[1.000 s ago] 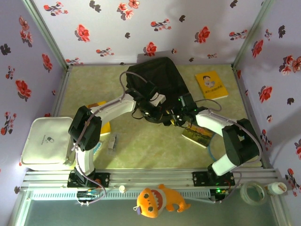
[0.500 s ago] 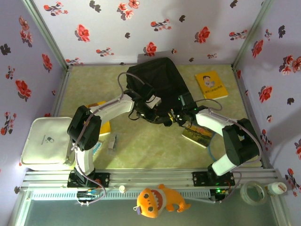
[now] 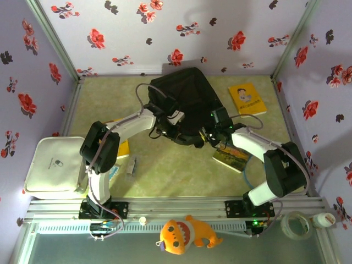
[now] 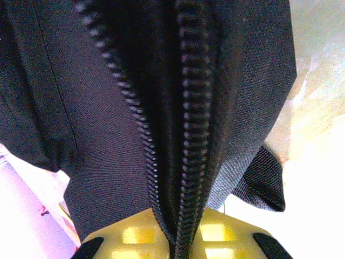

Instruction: Pack the student bag

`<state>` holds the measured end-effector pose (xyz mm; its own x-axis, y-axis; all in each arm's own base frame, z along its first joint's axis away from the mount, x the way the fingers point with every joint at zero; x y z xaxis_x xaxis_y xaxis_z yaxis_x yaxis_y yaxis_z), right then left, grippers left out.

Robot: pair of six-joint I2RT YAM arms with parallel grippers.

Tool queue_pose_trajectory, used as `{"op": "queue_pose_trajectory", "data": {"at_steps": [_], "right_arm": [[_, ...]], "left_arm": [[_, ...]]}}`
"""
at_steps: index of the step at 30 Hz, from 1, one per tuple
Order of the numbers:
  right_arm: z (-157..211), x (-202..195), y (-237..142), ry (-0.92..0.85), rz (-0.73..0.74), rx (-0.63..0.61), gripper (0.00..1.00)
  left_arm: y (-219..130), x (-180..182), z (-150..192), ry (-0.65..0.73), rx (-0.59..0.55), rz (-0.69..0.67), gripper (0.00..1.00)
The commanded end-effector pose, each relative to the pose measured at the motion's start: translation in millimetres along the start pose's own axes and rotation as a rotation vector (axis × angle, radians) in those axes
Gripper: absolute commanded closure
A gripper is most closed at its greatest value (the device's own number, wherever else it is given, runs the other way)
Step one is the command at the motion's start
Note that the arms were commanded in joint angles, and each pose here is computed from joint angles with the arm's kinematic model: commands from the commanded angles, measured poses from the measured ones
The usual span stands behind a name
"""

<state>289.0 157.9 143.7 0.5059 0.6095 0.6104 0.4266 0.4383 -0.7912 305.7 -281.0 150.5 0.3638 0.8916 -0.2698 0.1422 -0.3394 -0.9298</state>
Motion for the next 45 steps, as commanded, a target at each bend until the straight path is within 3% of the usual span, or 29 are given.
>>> {"op": "queue_pose_trajectory", "data": {"at_steps": [1, 18, 28, 31, 34, 37, 45], "right_arm": [[-10, -7, -14, -0.013, 0.052, -0.08, 0.89], [-12, -3, -23, -0.05, 0.025, -0.099, 0.89], [1, 29, 1, -0.129, -0.101, 0.023, 0.85], [7, 43, 9, -0.161, -0.144, 0.052, 0.79], [14, 65, 20, -0.226, -0.195, 0.092, 0.71], [21, 87, 31, -0.276, -0.223, 0.132, 0.65], [22, 101, 28, -0.349, -0.2, 0.11, 0.41]], "left_arm": [[3, 26, -4, -0.017, 0.008, -0.105, 1.0], [1, 68, -51, -0.082, -0.16, -0.205, 1.0], [2, 86, -65, -0.171, -0.196, -0.201, 1.0], [-6, 92, -65, -0.213, -0.214, -0.199, 0.9], [-23, 96, -64, -0.256, -0.254, -0.192, 0.68], [-42, 106, -61, -0.322, -0.299, -0.187, 0.56], [-91, 141, -34, -0.532, -0.393, -0.163, 0.42]]}}
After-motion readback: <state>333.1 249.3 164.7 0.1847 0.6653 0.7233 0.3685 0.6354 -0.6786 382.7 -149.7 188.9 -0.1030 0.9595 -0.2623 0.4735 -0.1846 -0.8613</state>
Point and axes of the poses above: each hand's point on the last joint's axis, 136 mm out from that joint toward the fingers, its own y axis out along the fingers, its own x axis along the line the jaws close on, z = x × y, the point moved 8 cm from there along -y, back along the fingers, and after that the axes turned 12 degrees about -y, right-handed, at the moved point
